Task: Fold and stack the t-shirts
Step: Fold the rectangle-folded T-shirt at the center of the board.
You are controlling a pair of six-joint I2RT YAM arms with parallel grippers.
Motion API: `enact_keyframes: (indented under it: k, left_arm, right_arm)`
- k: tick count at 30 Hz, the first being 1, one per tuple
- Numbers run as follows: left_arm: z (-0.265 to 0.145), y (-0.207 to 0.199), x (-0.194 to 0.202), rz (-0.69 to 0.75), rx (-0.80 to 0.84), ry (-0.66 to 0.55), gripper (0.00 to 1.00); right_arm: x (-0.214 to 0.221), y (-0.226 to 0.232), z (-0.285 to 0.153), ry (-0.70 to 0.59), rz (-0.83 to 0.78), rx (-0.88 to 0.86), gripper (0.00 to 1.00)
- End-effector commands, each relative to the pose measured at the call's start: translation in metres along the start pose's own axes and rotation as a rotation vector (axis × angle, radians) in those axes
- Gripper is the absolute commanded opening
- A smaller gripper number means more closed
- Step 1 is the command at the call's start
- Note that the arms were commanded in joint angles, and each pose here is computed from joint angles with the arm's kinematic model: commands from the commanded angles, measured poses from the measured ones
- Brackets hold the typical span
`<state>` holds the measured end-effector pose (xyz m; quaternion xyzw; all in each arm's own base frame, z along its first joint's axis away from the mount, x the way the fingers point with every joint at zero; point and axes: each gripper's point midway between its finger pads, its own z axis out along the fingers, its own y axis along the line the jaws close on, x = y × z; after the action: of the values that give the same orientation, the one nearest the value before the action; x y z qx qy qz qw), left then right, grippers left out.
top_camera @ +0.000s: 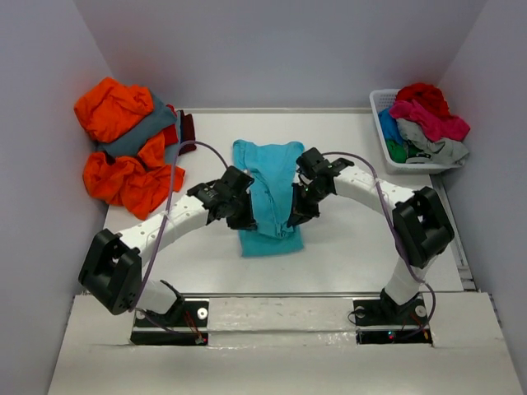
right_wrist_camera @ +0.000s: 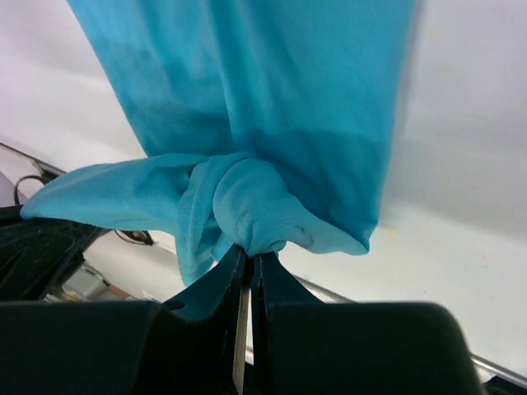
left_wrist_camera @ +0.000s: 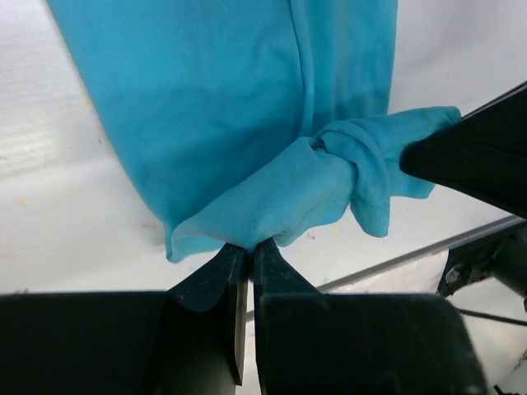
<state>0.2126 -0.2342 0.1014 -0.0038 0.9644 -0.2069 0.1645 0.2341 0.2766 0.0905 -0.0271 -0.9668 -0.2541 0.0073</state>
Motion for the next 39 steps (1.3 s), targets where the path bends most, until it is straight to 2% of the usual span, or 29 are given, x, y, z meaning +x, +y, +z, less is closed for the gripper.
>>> enact_keyframes:
  k: [1,7,19,39]
  left_arm:
    - [-0.006,-0.003,-0.040,0.021,0.012,-0.090,0.06]
    - [-0.003,0.006,-0.067,0.013,-0.015,-0.117,0.06]
    - [0.011,0.012,-0.104,-0.005,-0.035,-0.128,0.06]
    - [0.039,0.032,-0.119,-0.025,-0.081,-0.094,0.06]
  right_arm:
    - [-0.028,0.003,-0.012,-0.044,-0.040,0.000,0.07]
    - [-0.058,0.007,-0.019,-0.074,-0.034,-0.012,0.07]
    - [-0.082,0.006,-0.010,-0.071,-0.020,-0.020,0.07]
    - [-0.116,-0.004,0.003,-0.067,0.011,-0.022,0.07]
